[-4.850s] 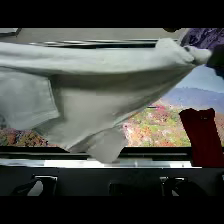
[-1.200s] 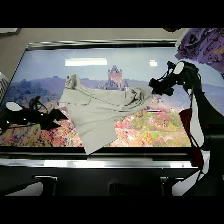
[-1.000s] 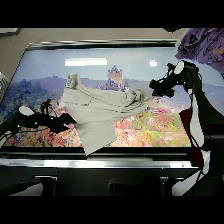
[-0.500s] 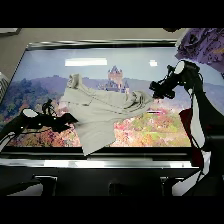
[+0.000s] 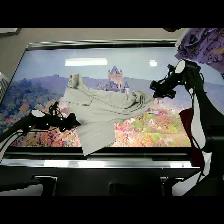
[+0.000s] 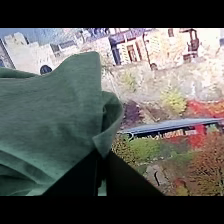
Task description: Fold the clothes and pants, and hang the long-sleeved shirts on hangers.
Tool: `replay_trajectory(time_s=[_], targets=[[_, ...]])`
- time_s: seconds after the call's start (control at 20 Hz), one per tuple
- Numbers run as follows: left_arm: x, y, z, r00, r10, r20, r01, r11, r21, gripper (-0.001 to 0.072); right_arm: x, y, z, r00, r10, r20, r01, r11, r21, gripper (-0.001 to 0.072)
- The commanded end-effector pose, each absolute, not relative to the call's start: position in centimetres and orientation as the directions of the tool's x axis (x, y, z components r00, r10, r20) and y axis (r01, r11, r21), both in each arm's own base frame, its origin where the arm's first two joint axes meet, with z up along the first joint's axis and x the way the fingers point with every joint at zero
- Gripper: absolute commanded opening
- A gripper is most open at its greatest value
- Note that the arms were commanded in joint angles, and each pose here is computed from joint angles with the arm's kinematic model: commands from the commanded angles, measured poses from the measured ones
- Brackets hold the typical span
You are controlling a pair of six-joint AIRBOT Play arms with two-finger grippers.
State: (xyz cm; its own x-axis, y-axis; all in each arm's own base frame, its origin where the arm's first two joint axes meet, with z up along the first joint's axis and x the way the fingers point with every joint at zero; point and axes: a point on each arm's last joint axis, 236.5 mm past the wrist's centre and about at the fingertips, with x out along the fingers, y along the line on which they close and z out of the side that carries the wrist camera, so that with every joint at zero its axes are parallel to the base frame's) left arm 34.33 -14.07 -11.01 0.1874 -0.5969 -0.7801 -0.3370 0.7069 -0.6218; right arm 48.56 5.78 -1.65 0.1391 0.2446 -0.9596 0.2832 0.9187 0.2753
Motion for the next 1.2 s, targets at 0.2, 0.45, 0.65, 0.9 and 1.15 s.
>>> replay_trajectory(time_s=[0.2, 0.45, 0.65, 0.9, 1.15], targets=[[45.5, -10.2, 7.1, 0.55, -0.548, -0.63, -0.055, 0.729, -0.683, 0.0023, 52.1, 5.2, 8.9, 0.483, 0.224, -0.847, 0.139, 0.935, 0.327, 0.0031], [45.3, -3.4, 32.6, 0.839, -0.372, -0.398, 0.156, 0.865, -0.478, 0.0023, 48.2, 4.2, 28.0, 0.821, 0.18, -0.542, 0.019, 0.94, 0.34, 0.0031], [36.5, -2.0, 45.1, 0.946, -0.231, -0.228, 0.15, 0.934, -0.323, 0.0023, 37.8, 4.0, 40.4, 0.94, 0.172, -0.296, -0.071, 0.944, 0.321, 0.0032], [27.4, -1.6, 49.6, 0.987, -0.11, -0.119, 0.069, 0.95, -0.305, 0.0023, 28.2, 4.1, 47.1, 0.979, 0.173, -0.109, -0.134, 0.945, 0.297, 0.0032], [31.0, -0.8, 43.9, 0.952, -0.123, -0.281, 0.011, 0.929, -0.369, 0.0024, 32.8, 4.3, 41.8, 0.938, 0.183, -0.295, -0.069, 0.93, 0.36, 0.0033]])
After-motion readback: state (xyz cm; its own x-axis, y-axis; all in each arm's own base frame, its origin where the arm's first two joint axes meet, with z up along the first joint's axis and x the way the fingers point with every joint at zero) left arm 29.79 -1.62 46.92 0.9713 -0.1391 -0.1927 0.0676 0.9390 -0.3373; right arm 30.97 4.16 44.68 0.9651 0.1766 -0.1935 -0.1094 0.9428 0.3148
